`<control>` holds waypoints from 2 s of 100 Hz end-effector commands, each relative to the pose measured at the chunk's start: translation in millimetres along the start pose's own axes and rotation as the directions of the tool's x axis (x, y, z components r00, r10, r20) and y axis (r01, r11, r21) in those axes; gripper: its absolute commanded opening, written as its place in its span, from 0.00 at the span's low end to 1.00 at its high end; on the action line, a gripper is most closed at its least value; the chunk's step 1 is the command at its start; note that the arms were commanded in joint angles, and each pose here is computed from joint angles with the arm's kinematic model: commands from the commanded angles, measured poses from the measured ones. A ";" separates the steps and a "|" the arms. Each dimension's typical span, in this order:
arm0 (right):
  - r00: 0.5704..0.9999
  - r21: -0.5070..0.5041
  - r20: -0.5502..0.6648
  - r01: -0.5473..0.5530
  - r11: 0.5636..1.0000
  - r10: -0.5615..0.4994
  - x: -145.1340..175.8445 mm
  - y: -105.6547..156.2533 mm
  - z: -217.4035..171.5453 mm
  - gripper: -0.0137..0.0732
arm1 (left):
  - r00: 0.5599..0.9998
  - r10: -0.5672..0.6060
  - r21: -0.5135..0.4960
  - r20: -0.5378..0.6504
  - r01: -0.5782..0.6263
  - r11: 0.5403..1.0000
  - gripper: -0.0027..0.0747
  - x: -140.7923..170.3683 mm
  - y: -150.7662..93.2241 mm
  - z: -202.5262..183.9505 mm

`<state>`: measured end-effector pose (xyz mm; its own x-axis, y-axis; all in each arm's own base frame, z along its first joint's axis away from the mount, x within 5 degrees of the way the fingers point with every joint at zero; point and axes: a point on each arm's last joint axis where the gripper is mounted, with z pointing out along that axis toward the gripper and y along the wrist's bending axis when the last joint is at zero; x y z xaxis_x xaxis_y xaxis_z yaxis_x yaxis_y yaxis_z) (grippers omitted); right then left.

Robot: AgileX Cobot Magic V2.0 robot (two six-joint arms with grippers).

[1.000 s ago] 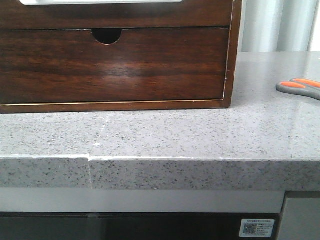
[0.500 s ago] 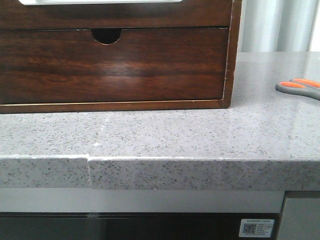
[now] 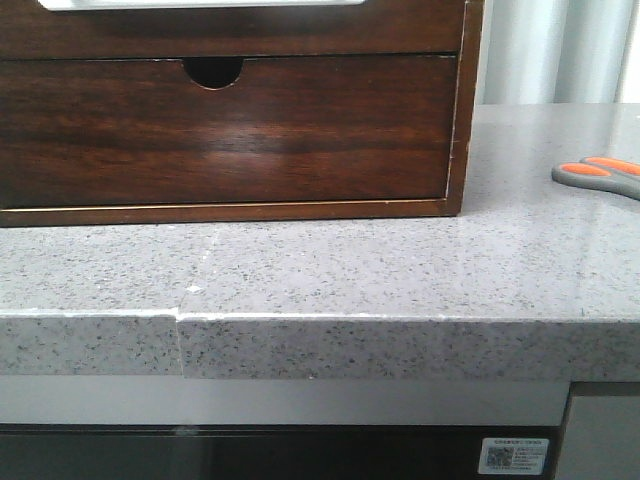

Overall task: Put scissors in drawer with both arms
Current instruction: 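Grasp the white drawer handle with the left gripper, then pull the drawer open toward the robot with the left gripper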

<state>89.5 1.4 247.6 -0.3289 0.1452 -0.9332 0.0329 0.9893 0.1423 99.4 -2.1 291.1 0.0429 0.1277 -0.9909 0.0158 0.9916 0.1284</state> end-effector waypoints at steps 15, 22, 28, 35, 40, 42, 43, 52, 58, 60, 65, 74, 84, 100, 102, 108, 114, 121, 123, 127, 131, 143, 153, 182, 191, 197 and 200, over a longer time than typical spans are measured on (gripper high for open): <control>0.995 -0.005 0.095 0.005 1.000 -0.004 -17.0 1.7 -1.4 0.09 | 0.950 0.183 0.168 0.252 -0.229 0.959 0.47 -24.9 -23.7 20.0; 0.995 -0.005 0.097 0.005 1.000 -0.004 -17.2 1.7 -1.4 0.09 | 0.914 0.261 0.245 0.312 -0.343 0.907 0.47 -24.8 -37.7 26.0; 0.995 -0.005 0.097 0.005 1.000 -0.004 -17.2 1.7 -1.4 0.09 | 0.881 0.335 0.302 0.336 -0.437 0.847 0.47 -24.5 -48.7 32.3; 0.995 -0.005 0.097 0.005 1.000 -0.004 -17.2 1.7 -1.4 0.09 | 0.843 0.397 0.358 0.363 -0.519 0.776 0.47 -25.2 -61.0 41.5; 0.995 -0.005 0.097 0.005 1.000 -0.004 -17.2 1.7 -1.4 0.09 | 0.812 0.434 0.388 0.389 -0.572 0.723 0.47 -27.0 -69.6 48.6; 0.995 -0.005 0.097 0.005 1.000 -0.004 -17.2 1.7 -1.4 0.09 | 0.802 0.449 0.396 0.395 -0.589 0.704 0.47 -27.9 -72.4 52.1; 0.995 -0.005 0.097 0.005 1.000 -0.004 -17.2 1.7 -1.4 0.09 | 0.799 0.452 0.405 0.395 -0.594 0.695 0.47 -27.2 -74.4 54.1; 0.995 -0.005 0.097 0.005 1.000 -0.004 -17.2 1.7 -1.4 0.09 | 0.755 0.501 0.432 0.422 -0.654 0.621 0.47 -32.8 -86.2 68.1; 0.995 -0.005 0.097 0.005 1.000 -0.004 -17.2 1.7 -1.4 0.09 | 0.713 0.544 0.445 0.442 -0.701 0.558 0.47 -33.8 -94.3 78.1; 0.995 -0.005 0.097 0.005 1.000 -0.004 -17.2 1.7 -1.4 0.09 | 0.705 0.553 0.452 0.444 -0.709 0.541 0.47 -33.0 -96.9 80.9; 0.995 -0.005 0.097 0.005 1.000 -0.004 -17.2 1.7 -1.4 0.09 | 0.673 0.579 0.454 0.461 -0.739 0.498 0.47 -35.0 -102.5 88.0; 0.995 -0.005 0.097 0.005 1.000 -0.004 -17.2 1.7 -1.4 0.09 | 0.649 0.596 0.461 0.473 -0.759 0.460 0.47 -37.8 -110.6 98.9; 0.995 -0.005 0.097 0.005 1.000 -0.004 -17.2 1.7 -1.4 0.09 | 0.630 0.599 0.453 0.494 -0.775 0.441 0.47 -44.8 -116.9 108.4; 0.995 -0.005 0.097 0.005 1.000 -0.004 -17.2 1.7 -1.4 0.09 | 0.584 0.640 0.443 0.500 -0.807 0.391 0.47 -46.3 -121.5 120.6; 0.995 -0.005 0.097 0.005 1.000 -0.004 -17.2 1.7 -1.4 0.09 | 0.581 0.643 0.444 0.499 -0.809 0.386 0.47 -45.7 -121.9 121.6; 0.995 -0.005 0.097 0.005 1.000 -0.004 -17.2 1.7 -1.4 0.09 | 0.561 0.656 0.441 0.505 -0.821 0.362 0.42 -44.2 -122.9 122.5; 0.995 -0.005 0.097 0.005 1.000 -0.004 -17.2 1.7 -1.4 0.09 | 0.544 0.663 0.437 0.514 -0.831 0.343 0.33 -43.2 -123.4 122.5; 0.995 -0.005 0.097 0.005 1.000 -0.004 -17.2 1.7 -1.4 0.09 | 0.527 0.666 0.434 0.528 -0.842 0.322 0.19 -42.9 -125.4 121.2; 0.995 -0.005 0.097 0.005 1.000 -0.004 -17.2 1.7 -1.4 0.09 | 0.522 0.667 0.432 0.532 -0.845 0.316 0.15 -42.8 -125.9 120.8; 0.995 -0.005 0.097 0.005 1.000 -0.004 -17.2 1.7 -1.4 0.09 | 0.517 0.663 0.433 0.542 -0.848 0.307 0.08 -43.1 -128.1 119.5; 0.995 -0.005 0.097 0.005 1.000 -0.004 -17.2 1.7 -1.4 0.09 | 0.517 0.658 0.435 0.548 -0.848 0.304 0.01 -43.3 -129.9 118.3; 0.995 -0.005 0.097 0.005 1.000 -0.004 -17.2 1.7 -1.4 0.09 | 0.515 0.643 0.440 0.567 -0.849 0.291 0.01 -44.2 -136.2 114.3; 0.995 -0.005 0.097 0.005 1.000 -0.004 -17.2 1.7 -1.4 0.09 | 0.512 0.646 0.445 0.566 -0.849 0.284 0.01 -44.2 -139.2 111.9; 0.995 -0.005 0.097 0.005 1.000 -0.004 -17.2 1.7 -1.4 0.09 | 0.506 0.636 0.430 0.583 -0.856 0.287 0.01 -42.5 -129.6 84.6; 0.995 -0.005 0.097 0.005 1.000 -0.004 -17.2 1.7 -1.4 0.09 | 0.506 0.625 0.417 0.595 -0.859 0.298 0.01 -42.1 -123.6 72.9; 0.995 -0.005 0.097 0.005 1.000 -0.004 -17.2 1.7 -1.4 0.09 | 0.506 0.605 0.408 0.616 -0.861 0.305 0.01 -42.3 -120.9 64.5; 0.995 -0.005 0.097 0.005 1.000 -0.004 -17.2 1.7 -1.4 0.09 | 0.504 0.591 0.398 0.630 -0.863 0.311 0.01 -43.6 -119.1 59.2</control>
<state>89.5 1.5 247.6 -0.3288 0.1487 -0.9326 0.0330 0.9887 0.1460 172.5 -125.0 305.3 0.5898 0.7410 -0.3210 0.3758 0.1000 0.9213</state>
